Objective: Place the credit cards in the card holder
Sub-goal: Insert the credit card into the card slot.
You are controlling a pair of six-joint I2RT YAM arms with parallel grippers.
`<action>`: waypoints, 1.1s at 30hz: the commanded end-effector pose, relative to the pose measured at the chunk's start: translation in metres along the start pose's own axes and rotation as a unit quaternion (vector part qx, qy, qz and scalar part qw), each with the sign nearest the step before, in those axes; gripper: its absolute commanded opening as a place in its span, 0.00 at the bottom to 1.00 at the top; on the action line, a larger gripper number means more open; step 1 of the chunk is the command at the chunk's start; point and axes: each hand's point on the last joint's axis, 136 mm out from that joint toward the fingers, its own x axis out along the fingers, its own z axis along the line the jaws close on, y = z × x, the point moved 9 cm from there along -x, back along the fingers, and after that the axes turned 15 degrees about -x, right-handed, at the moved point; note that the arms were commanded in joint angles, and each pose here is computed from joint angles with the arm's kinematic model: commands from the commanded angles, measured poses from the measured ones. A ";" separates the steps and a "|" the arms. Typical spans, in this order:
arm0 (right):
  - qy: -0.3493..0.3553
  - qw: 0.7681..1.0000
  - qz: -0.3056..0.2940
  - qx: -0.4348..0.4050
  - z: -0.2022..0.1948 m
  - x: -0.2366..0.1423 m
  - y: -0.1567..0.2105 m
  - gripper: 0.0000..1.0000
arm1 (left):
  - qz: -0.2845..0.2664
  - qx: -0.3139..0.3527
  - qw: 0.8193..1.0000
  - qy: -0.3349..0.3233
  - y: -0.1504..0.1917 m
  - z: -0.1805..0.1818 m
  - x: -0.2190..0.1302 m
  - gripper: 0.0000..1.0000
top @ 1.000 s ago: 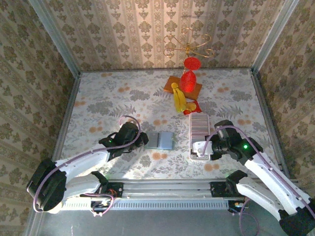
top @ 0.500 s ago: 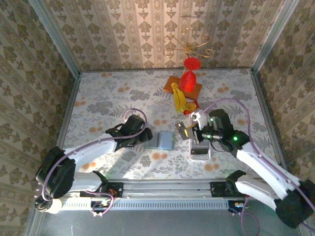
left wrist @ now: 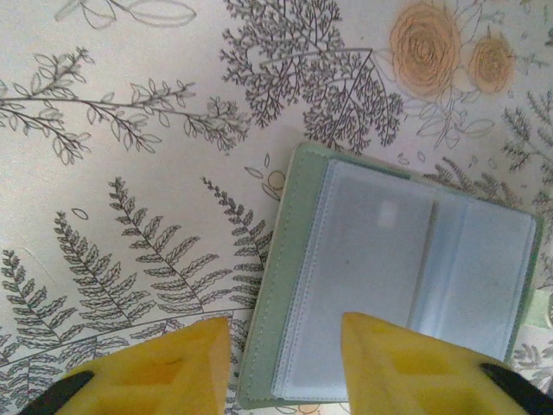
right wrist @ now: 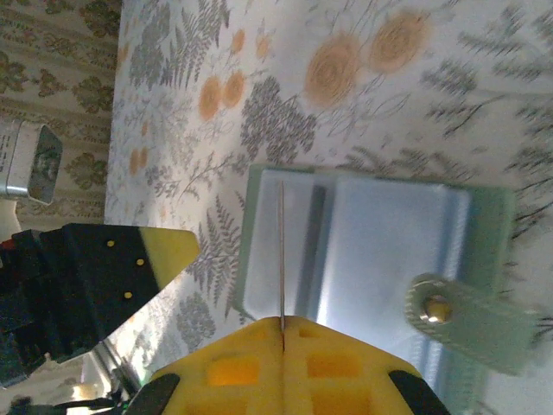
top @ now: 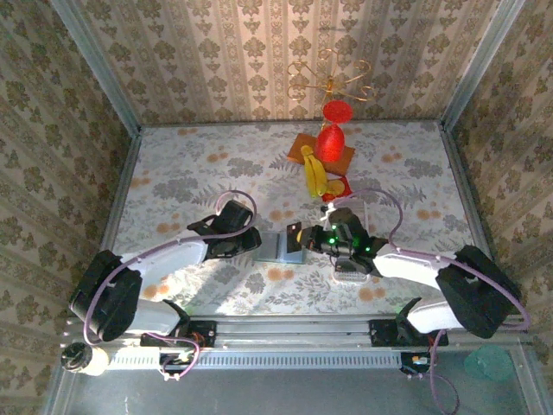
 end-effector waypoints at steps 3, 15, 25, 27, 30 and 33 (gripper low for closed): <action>0.014 0.998 -0.043 0.034 0.004 0.014 -0.003 0.00 | 0.011 -0.017 1.000 -0.001 0.005 0.011 0.008 0.33; 0.021 0.998 -0.041 0.052 -0.003 0.040 0.008 0.00 | 0.026 -0.025 0.999 -0.004 0.008 0.016 0.021 0.20; 0.016 0.997 -0.042 0.062 -0.007 0.045 0.011 0.00 | 0.038 -0.028 0.999 -0.012 0.013 0.023 0.029 0.17; 0.019 0.997 -0.047 0.061 -0.006 0.042 0.010 0.00 | 0.038 -0.031 0.999 -0.014 0.013 0.026 0.031 0.17; 0.021 0.997 -0.049 0.059 -0.005 0.038 0.010 0.00 | 0.042 -0.031 0.998 -0.018 0.015 0.028 0.033 0.17; 0.018 0.997 -0.053 0.058 -0.004 0.036 0.008 0.00 | 0.046 -0.030 0.998 -0.017 0.016 0.028 0.034 0.16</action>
